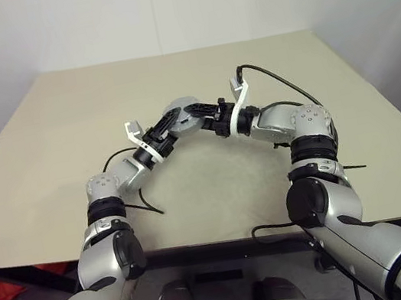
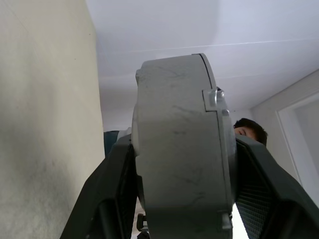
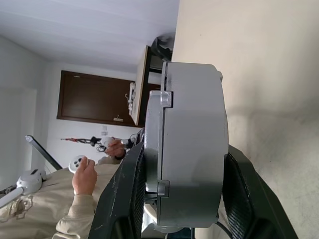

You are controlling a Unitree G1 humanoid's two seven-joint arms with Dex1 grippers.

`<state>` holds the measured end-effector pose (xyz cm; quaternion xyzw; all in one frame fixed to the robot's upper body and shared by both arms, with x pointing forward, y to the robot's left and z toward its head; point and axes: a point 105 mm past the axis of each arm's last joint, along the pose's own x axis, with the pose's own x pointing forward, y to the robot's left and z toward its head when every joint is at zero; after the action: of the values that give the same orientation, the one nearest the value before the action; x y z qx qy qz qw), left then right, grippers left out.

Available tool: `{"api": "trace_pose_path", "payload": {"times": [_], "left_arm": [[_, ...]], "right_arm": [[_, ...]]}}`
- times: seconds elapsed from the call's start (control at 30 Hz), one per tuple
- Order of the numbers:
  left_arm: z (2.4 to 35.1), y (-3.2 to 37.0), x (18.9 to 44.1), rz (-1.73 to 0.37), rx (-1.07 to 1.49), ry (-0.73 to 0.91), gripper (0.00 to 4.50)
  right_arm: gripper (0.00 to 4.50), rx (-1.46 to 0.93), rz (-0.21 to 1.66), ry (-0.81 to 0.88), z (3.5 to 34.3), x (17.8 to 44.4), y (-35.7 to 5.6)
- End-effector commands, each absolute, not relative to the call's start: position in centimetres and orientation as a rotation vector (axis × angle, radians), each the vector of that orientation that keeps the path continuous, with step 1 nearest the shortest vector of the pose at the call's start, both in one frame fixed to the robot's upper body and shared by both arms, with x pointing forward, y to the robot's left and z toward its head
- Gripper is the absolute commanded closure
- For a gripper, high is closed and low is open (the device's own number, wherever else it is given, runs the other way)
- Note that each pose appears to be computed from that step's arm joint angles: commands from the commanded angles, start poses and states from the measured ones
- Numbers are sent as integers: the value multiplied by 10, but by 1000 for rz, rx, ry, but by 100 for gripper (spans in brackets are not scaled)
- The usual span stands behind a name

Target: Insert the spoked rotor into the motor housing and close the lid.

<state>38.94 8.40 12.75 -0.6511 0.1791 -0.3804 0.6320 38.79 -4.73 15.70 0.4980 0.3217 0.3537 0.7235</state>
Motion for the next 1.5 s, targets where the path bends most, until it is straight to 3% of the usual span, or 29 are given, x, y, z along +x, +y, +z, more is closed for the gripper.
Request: {"api": "trace_pose_path", "payload": {"times": [0.03,0.3,0.5,0.73,0.9,1.5], "left_arm": [[143,86,395,-886,-1436,361,225],[138,88,397,-855,-1432,360,225],[131,102,404,-755,-1372,300,225],[131,138,410,-619,-1338,153,225],[134,196,408,-425,-1340,-49,225],[80,289,406,168,-1343,-62,225]], "right_arm": [[242,1089,838,606,185,391,-47],[242,1067,833,598,181,391,-48],[49,928,672,558,164,405,-59],[49,906,583,528,152,414,-71],[49,899,556,523,147,416,-76],[49,906,549,539,141,416,-73]]}}
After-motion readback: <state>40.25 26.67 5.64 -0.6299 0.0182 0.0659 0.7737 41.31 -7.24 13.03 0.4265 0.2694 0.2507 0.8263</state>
